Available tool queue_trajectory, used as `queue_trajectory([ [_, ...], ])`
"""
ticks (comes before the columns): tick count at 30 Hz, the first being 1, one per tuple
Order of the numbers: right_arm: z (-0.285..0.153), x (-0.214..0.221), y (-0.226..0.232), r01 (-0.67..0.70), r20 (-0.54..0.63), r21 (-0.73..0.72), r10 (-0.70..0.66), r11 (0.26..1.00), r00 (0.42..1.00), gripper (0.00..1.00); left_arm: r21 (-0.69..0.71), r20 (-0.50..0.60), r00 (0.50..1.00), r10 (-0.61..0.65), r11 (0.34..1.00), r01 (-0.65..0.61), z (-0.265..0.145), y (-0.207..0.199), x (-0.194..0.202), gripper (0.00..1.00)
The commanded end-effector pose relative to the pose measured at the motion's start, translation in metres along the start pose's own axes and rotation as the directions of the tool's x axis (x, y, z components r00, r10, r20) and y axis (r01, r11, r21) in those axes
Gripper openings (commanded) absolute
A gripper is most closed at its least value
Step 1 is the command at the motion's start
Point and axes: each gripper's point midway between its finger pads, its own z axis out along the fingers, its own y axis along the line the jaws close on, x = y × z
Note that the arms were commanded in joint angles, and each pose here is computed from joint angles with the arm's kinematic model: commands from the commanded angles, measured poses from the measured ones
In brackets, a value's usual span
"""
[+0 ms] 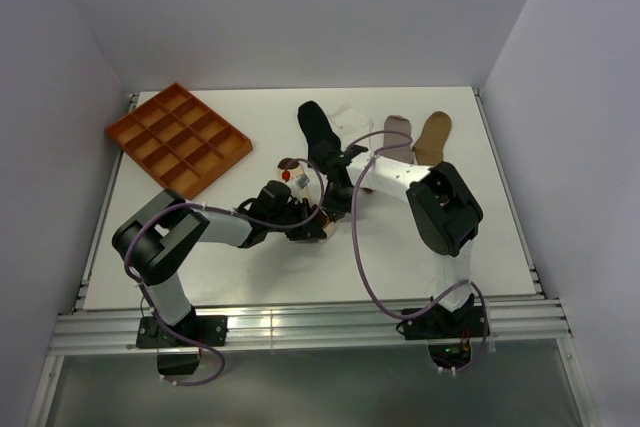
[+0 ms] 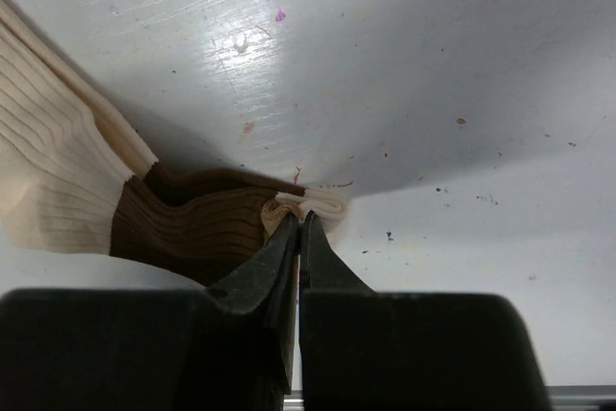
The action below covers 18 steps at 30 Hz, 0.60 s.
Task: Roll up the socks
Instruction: Roll the sock at the center of the board.
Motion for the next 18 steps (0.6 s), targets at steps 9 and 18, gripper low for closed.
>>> queue_trajectory([
  [9,-0.034,-0.014,-0.006,-0.082,0.137,-0.092,0.094,0.992,0.986,0.45,-0.041,-0.045,0.998,0.045,0.998,-0.046,-0.007,0.011,0.017,0.00],
  [18,-0.019,-0.009,-0.004,-0.106,0.101,-0.068,0.113,0.992,0.989,0.50,-0.047,-0.041,0.998,0.057,0.997,-0.059,-0.006,0.009,0.017,0.00],
])
